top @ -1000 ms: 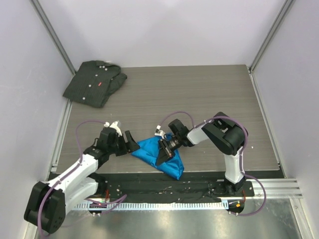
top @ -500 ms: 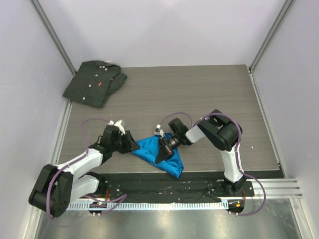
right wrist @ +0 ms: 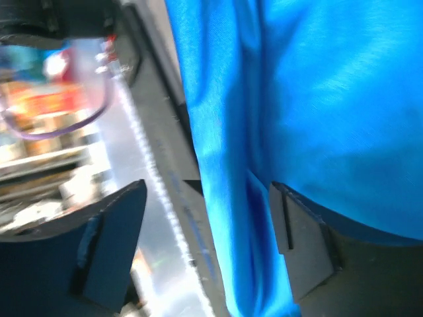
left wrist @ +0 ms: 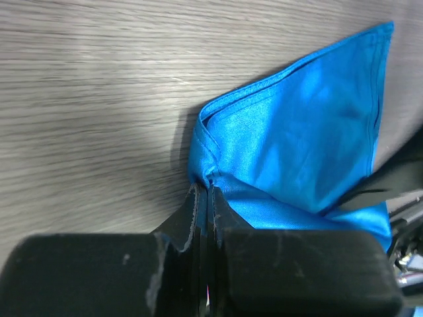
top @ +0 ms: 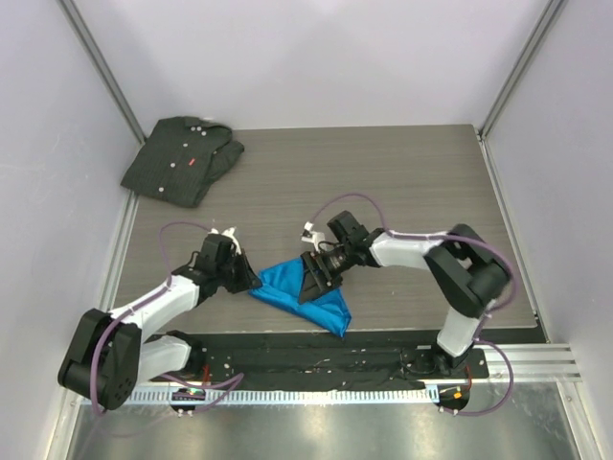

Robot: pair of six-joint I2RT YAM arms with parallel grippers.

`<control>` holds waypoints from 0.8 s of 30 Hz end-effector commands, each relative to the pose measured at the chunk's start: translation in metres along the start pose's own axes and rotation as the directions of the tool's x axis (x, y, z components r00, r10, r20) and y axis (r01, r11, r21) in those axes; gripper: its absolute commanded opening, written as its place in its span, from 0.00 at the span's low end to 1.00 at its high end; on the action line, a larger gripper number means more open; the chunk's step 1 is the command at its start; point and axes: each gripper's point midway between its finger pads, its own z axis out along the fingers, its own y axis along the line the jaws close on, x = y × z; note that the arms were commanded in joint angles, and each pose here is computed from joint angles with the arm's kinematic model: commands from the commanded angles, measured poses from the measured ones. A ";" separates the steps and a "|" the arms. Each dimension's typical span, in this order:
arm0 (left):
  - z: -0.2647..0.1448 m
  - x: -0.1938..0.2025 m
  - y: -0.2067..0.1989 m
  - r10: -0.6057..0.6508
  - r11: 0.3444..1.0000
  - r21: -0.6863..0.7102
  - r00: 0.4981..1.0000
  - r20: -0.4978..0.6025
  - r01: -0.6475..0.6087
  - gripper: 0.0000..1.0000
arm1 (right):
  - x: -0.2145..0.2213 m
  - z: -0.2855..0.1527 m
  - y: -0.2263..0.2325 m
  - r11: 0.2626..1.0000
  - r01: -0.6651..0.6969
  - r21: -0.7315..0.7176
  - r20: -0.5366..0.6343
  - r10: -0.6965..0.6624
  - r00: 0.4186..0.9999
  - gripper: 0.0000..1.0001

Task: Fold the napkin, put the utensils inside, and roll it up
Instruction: Roll the napkin with the utensil

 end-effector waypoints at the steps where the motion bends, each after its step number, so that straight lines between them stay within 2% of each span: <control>1: -0.009 -0.001 0.013 -0.020 0.993 -0.120 0.999 -0.031 0.016 0.00 | -0.002 -0.027 -0.008 0.937 0.164 0.307 0.036 -0.184 0.982 0.86; 5: -0.011 -0.005 0.014 -0.016 0.990 -0.138 1.000 -0.024 0.013 0.00 | 0.000 -0.034 -0.007 0.851 0.246 0.464 0.054 -0.305 0.951 0.90; 19: -0.012 -0.008 0.012 -0.021 0.989 -0.148 0.999 -0.032 0.016 0.00 | 0.047 -0.014 -0.019 0.770 0.343 0.538 -0.122 -0.331 0.936 0.92; 20: -0.012 -0.008 0.012 -0.021 0.988 -0.150 0.999 -0.032 0.016 0.00 | 0.048 -0.012 -0.018 0.769 0.350 0.535 -0.131 -0.333 0.934 0.91; 22: -0.012 -0.007 0.015 -0.023 0.986 -0.163 0.999 -0.036 0.017 0.00 | 0.055 -0.012 -0.017 0.765 0.356 0.537 -0.169 -0.316 0.933 0.82; 24: -0.012 -0.008 0.015 -0.024 0.986 -0.166 0.999 -0.035 0.017 0.00 | 0.055 -0.012 -0.016 0.758 0.352 0.549 -0.177 -0.306 0.935 0.69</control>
